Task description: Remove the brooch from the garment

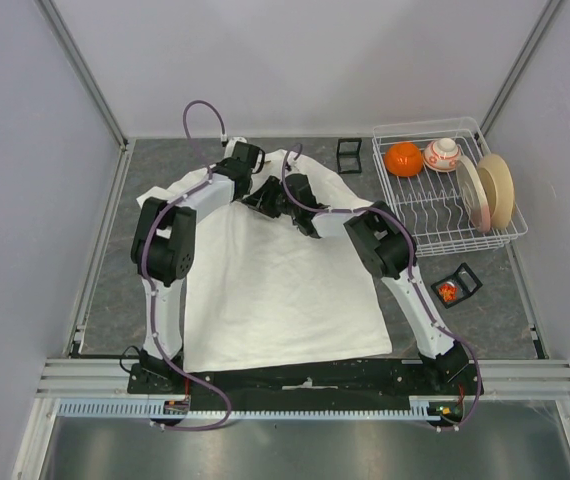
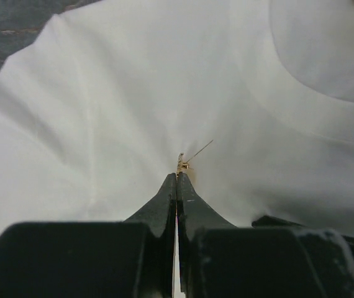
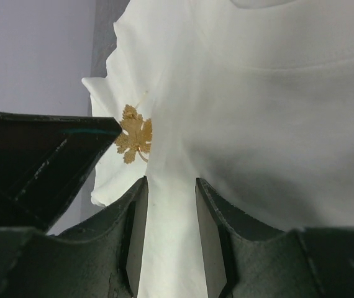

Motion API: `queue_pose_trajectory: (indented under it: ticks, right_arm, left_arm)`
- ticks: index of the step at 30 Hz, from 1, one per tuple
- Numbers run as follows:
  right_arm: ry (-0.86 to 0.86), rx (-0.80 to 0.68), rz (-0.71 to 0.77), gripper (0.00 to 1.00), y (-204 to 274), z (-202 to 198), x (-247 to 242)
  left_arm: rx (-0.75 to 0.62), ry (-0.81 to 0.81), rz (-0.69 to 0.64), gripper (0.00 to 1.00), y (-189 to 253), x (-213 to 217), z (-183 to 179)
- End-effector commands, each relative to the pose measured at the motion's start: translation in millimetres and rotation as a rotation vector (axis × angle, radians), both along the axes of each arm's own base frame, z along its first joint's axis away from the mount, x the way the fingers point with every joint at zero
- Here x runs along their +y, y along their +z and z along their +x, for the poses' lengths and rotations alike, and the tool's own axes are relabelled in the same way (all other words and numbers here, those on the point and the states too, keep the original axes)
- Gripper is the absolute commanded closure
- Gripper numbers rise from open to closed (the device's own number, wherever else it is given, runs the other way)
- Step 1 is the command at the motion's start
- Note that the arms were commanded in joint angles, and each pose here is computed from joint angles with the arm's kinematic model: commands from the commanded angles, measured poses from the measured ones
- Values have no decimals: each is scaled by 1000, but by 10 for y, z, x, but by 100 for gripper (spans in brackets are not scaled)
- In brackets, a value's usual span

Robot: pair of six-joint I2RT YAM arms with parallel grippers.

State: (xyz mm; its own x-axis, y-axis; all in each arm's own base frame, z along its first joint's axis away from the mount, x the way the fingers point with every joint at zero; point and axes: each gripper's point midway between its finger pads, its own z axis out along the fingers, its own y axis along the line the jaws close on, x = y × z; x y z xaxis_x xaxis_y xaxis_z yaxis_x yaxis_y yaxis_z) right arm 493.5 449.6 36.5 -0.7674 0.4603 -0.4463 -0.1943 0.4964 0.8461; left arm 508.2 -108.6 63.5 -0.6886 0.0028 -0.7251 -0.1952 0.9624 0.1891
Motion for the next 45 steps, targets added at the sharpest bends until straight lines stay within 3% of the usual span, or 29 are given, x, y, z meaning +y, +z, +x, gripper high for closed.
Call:
queue_pose_trajectory:
  ticks: [1,3,6,7,12,18,28,36,39,45]
  right_arm:
    - [-75,91,-81,55,-263,-5,-208]
    - [-65,81,-78,55,-240,-5,-203]
    - [-12,22,-69,55,-109,5,-135]
    - [5,-2,-57,55,-24,11,-112]
    - [121,-159,23,53,433,16,-115]
    - [130,-273,64,49,721,150,-547]
    - [26,-423,-18,42,1024,224,-1214]
    - [13,-516,-73,33,1512,468,-1243]
    - [33,-519,-98,28,1366,435,-1324]
    - [39,-489,107,23,1386,481,-1458]
  left_arm:
    - [-74,149,135,98,301,314,132]
    - [-116,177,128,98,506,343,122]
    - [-164,129,-5,98,622,223,74]
    - [-278,94,-79,98,994,151,147]
    - [-287,-199,-353,98,1059,-326,102]
    - [-334,-541,-742,98,1081,-699,44]
    - [-510,-909,-833,98,1235,-1035,-328]
    - [-518,-1026,-948,98,1199,-1191,-482]
    - [-524,-1025,-948,98,1187,-1186,-497]
    - [-483,-1009,-959,98,1115,-1191,-491]
